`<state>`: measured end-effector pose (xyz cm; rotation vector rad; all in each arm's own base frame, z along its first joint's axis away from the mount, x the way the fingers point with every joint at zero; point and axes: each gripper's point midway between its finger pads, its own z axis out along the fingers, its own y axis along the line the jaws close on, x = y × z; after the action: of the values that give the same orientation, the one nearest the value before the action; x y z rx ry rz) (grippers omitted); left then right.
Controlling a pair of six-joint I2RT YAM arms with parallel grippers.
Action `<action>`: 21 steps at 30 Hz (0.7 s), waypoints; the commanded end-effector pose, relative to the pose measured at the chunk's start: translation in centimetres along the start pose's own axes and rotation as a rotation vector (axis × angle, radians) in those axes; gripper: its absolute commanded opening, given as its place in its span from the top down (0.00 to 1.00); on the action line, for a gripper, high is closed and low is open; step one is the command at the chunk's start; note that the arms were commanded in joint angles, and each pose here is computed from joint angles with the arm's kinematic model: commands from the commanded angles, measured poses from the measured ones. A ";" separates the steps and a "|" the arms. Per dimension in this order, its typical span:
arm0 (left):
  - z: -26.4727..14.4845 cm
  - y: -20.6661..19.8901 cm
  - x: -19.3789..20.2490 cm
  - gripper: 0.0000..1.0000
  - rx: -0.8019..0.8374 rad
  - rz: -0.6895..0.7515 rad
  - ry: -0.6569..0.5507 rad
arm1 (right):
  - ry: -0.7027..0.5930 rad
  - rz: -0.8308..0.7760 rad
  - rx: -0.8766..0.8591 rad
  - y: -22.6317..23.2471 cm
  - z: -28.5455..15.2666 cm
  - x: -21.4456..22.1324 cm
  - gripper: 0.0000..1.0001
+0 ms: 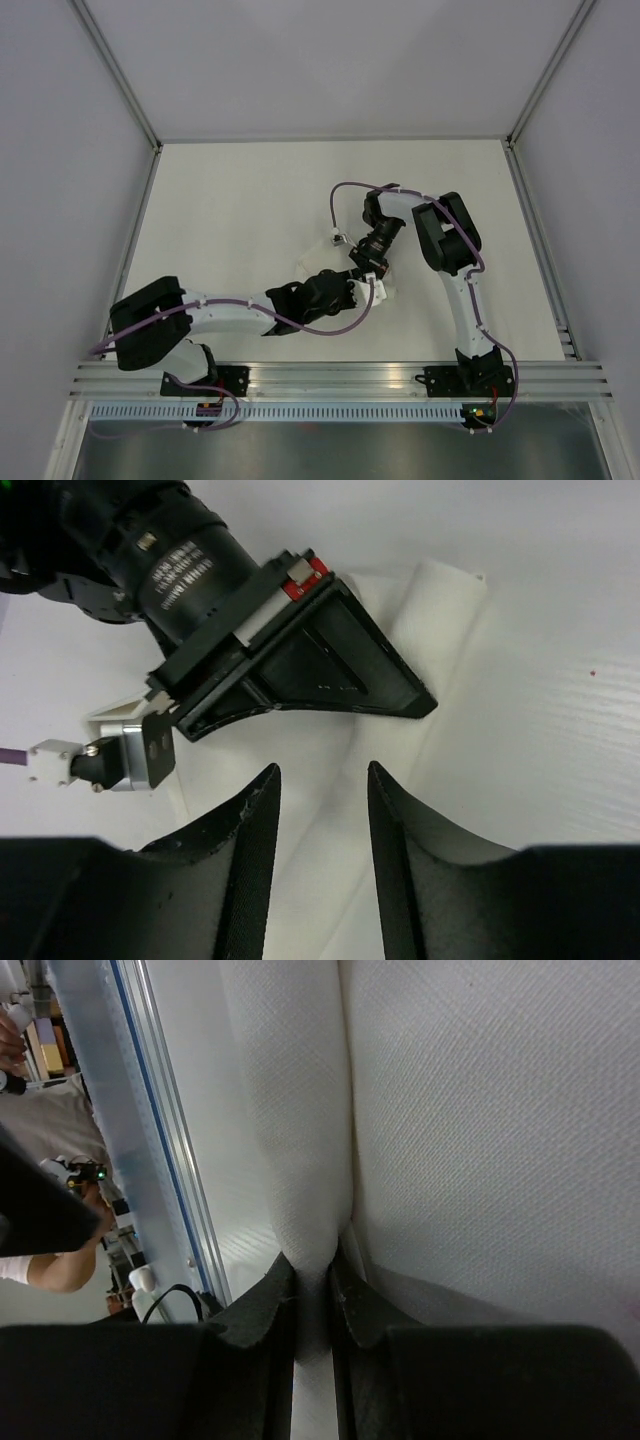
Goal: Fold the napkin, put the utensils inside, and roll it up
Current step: Roll the napkin with the utensil
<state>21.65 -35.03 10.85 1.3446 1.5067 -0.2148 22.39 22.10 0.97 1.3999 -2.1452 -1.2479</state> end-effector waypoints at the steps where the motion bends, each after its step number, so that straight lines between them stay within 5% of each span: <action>1: 1.5 0.6 0.0 0.54 -0.052 0.137 0.000 | 0.166 -0.087 0.140 -6.4 1.1 3.1 0.83; 10: 3.4 -3.8 2.4 0.45 0.093 0.170 0.053 | 0.168 -0.074 0.135 -6.8 0.8 3.3 0.82; 21: 4.7 -3.8 5.6 0.44 0.091 0.165 0.140 | 0.163 -0.064 0.127 -7.2 1.0 3.3 0.81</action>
<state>21.12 -36.20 2.96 1.5790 1.5087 -0.1117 21.49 21.36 0.93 1.2815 -2.0987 -1.2371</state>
